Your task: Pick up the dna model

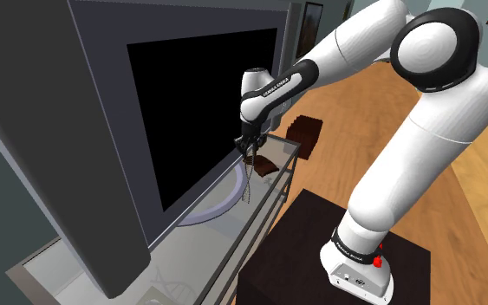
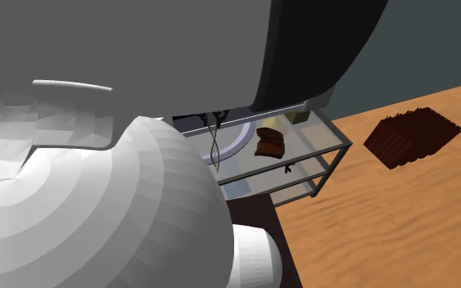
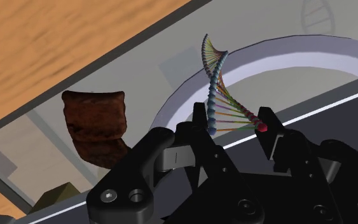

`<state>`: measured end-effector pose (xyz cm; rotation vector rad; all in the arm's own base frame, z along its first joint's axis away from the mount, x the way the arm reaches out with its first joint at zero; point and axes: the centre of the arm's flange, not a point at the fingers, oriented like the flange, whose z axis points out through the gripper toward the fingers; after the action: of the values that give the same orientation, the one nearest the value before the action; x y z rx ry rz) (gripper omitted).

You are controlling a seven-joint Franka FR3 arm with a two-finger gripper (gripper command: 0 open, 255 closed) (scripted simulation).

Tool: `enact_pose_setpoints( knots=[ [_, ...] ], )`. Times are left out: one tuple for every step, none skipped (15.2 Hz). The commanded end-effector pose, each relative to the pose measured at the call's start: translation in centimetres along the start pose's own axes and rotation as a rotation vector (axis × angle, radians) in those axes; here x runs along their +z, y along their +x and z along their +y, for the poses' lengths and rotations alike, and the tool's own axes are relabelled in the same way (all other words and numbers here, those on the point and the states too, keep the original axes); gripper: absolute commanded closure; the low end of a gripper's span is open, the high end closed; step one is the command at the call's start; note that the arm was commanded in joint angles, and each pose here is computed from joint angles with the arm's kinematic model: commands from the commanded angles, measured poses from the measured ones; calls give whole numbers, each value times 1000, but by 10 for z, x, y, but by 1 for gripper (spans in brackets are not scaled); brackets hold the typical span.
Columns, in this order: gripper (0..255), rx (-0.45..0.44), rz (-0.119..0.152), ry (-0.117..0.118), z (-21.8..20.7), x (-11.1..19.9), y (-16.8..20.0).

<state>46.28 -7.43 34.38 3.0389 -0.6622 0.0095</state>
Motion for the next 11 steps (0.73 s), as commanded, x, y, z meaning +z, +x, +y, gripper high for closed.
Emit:
enact_pose_setpoints(
  knots=[
    [255, 0, -2, -1, 0, 1, 0],
    [255, 0, -2, -1, 0, 1, 0],
    [255, 0, -2, -1, 0, 1, 0],
    [255, 0, -2, -1, 1, 1, 0],
    [255, 0, -2, -1, 1, -4, 0],
    [255, 0, -2, -1, 2, -9, 0],
    [255, 0, -2, -1, 2, -14, 0],
    [255, 0, -2, -1, 2, -20, 0],
    [255, 0, -2, -1, 2, -25, 0],
    [255, 0, -2, -1, 2, -30, 0],
    [255, 0, -2, -1, 2, -36, 0]
  ],
)
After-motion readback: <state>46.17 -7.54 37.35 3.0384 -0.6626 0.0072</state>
